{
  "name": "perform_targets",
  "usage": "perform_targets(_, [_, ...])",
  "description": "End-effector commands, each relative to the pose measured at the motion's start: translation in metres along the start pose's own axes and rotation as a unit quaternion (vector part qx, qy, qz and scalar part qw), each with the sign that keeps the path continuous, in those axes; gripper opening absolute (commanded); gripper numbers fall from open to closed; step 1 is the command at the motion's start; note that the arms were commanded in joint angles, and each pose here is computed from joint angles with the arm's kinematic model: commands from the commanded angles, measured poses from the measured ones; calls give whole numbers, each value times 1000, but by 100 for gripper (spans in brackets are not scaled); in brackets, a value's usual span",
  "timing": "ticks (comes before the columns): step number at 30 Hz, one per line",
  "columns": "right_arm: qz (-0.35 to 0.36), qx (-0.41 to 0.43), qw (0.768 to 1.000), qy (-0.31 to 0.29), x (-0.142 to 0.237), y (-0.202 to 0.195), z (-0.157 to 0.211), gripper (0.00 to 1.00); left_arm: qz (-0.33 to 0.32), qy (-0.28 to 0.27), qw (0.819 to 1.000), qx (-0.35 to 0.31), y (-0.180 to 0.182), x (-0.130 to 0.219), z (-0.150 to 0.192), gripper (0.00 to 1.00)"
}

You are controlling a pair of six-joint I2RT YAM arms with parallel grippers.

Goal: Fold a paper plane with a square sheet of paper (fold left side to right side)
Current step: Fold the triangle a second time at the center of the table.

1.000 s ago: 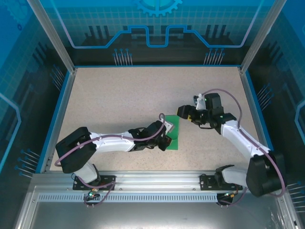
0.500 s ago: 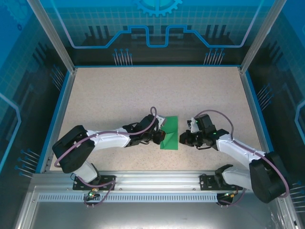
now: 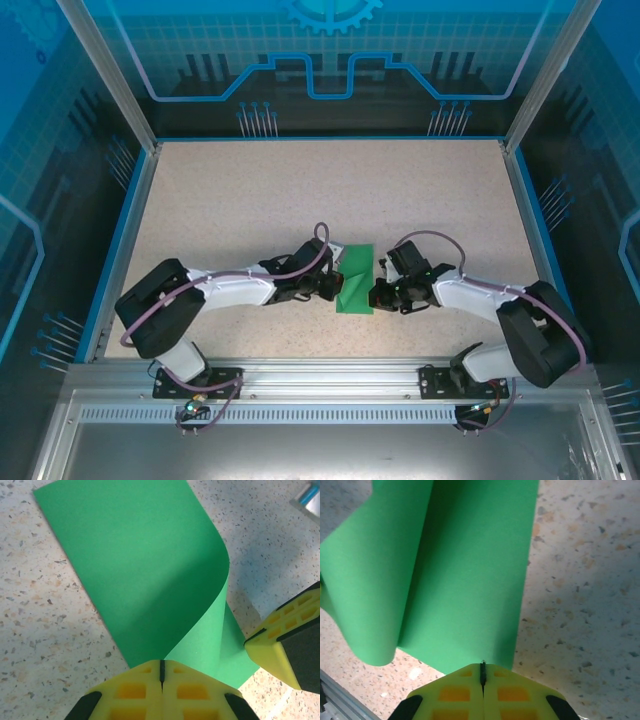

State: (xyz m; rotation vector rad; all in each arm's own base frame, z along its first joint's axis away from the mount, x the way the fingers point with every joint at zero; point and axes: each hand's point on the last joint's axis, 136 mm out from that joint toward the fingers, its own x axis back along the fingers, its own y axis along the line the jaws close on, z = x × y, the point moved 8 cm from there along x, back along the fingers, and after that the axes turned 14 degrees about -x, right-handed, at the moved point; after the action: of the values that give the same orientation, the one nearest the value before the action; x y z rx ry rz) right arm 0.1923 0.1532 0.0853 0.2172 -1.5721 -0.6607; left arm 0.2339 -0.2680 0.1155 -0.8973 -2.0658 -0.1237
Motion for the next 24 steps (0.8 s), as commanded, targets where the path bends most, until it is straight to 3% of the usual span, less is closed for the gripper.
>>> perform_targets(1, [23,-1,1000,6,-2,0,1,6,-10,-4,1000,-7,5,-2,-9,0])
perform_targets(24, [62,8,998,33,-9,-6,4,6,-20,17,1000,-6,14,-24,-12,0])
